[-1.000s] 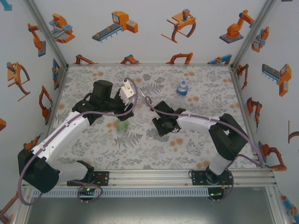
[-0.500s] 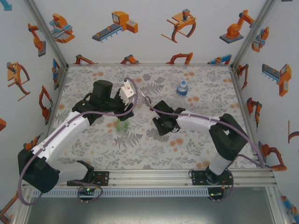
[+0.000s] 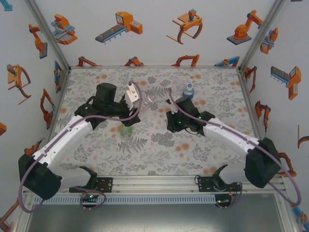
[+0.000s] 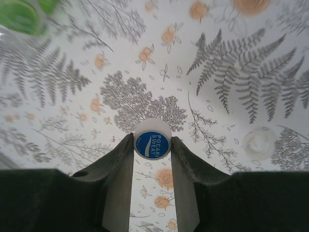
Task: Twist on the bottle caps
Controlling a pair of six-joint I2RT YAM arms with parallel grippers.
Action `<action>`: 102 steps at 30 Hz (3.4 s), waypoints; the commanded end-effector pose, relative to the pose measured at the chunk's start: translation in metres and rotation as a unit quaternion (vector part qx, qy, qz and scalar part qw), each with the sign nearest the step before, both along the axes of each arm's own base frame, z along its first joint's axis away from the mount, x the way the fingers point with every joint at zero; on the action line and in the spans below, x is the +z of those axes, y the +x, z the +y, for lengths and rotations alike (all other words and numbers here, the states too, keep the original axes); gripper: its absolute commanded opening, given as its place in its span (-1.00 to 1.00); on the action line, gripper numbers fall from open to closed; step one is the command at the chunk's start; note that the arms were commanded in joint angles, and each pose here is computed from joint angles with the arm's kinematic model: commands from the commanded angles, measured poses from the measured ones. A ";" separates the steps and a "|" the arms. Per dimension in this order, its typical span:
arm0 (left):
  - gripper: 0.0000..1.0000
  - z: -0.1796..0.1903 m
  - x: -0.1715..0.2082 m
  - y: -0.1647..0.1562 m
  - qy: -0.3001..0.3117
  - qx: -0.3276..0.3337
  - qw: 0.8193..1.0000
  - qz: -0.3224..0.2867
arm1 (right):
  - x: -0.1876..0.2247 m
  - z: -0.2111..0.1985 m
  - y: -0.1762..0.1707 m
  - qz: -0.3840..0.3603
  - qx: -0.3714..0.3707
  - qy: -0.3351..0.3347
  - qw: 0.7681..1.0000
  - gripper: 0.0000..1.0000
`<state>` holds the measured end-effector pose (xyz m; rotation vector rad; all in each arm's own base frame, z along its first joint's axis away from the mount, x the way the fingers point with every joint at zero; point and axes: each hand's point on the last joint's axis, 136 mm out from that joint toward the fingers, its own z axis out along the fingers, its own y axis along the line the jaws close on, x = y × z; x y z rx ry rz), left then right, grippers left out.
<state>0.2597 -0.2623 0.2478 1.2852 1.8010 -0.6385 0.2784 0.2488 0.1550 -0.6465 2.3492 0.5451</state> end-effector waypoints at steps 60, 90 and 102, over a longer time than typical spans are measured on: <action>-0.81 -0.016 -0.006 -0.101 -0.004 -0.284 0.954 -0.092 | 0.192 0.047 -0.136 -0.271 0.416 0.190 0.847 -1.00; -1.00 -0.017 -0.001 -0.106 -0.013 -0.294 0.952 -0.078 | 0.179 0.056 -0.143 -0.338 0.476 0.130 0.802 -1.00; -1.00 -0.017 -0.003 -0.112 -0.014 -0.313 0.948 -0.049 | 0.170 0.058 -0.157 -0.388 0.560 0.071 0.728 -1.00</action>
